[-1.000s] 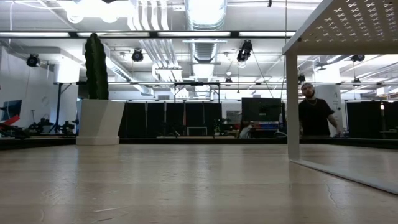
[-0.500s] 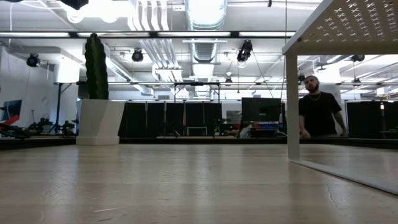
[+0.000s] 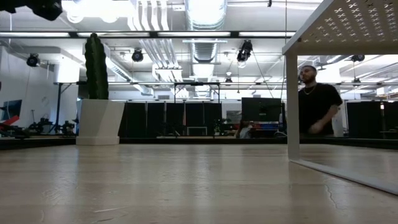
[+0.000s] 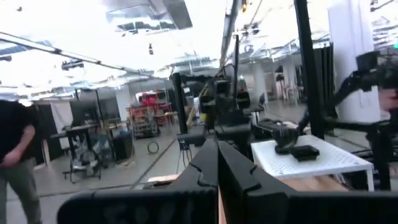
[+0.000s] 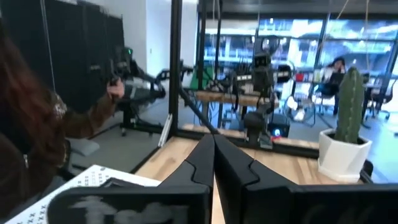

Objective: Pick & Place Mini shaped plates
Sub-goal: Return to Home Position

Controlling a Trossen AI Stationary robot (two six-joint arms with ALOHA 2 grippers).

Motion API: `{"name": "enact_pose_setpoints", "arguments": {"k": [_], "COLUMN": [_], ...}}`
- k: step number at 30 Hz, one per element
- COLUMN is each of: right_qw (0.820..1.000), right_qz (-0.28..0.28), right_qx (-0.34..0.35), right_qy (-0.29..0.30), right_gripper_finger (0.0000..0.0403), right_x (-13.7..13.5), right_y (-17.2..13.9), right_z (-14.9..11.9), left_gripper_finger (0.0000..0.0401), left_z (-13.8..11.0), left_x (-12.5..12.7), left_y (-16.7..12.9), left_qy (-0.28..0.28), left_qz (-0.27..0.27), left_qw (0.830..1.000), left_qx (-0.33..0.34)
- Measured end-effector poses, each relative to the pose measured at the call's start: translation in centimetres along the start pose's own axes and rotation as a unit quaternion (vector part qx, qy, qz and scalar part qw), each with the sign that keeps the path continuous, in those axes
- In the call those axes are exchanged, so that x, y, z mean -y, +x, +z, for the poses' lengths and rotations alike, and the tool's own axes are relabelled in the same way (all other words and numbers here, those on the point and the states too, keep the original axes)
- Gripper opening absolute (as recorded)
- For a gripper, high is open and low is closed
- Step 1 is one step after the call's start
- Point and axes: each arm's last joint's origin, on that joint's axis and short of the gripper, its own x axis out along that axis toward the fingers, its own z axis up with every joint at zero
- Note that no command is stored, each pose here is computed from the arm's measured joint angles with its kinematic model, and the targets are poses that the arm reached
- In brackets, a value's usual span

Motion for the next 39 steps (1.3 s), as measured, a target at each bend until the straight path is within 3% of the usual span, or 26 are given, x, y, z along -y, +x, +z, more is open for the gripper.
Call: {"name": "enact_pose_setpoints", "arguments": {"k": [8, 24, 33, 39], "right_qw": [1.000, 0.999, 0.999, 0.999], "right_qz": [-0.028, -0.024, -0.024, -0.024], "right_qx": [0.001, 0.007, 0.007, -0.012], "right_qy": [-0.013, -0.025, -0.026, -0.026], "right_gripper_finger": [0.0008, 0.0008, 0.0008, 0.0008], "right_x": [0.2, 0.1, 0.1, 0.1], "right_y": [-0.1, -0.4, 0.4, 1.9], "right_z": [0.0, -0.1, -0.9, -3.1], "left_gripper_finger": [0.0000, 0.0000, 0.0000, 0.0000], "left_z": [-0.7, -1.1, -3.4, -5.8], "left_x": [0.0, 0.0, 0.7, 1.4], "left_y": [-0.3, -0.3, 0.3, 0.9], "left_qy": [-0.005, 0.013, 0.009, 0.011], "left_qz": [0.019, 0.028, 0.031, 0.030], "left_qw": [1.000, 0.999, 0.998, 0.998], "left_qx": [-0.006, -0.019, -0.051, -0.058]}}
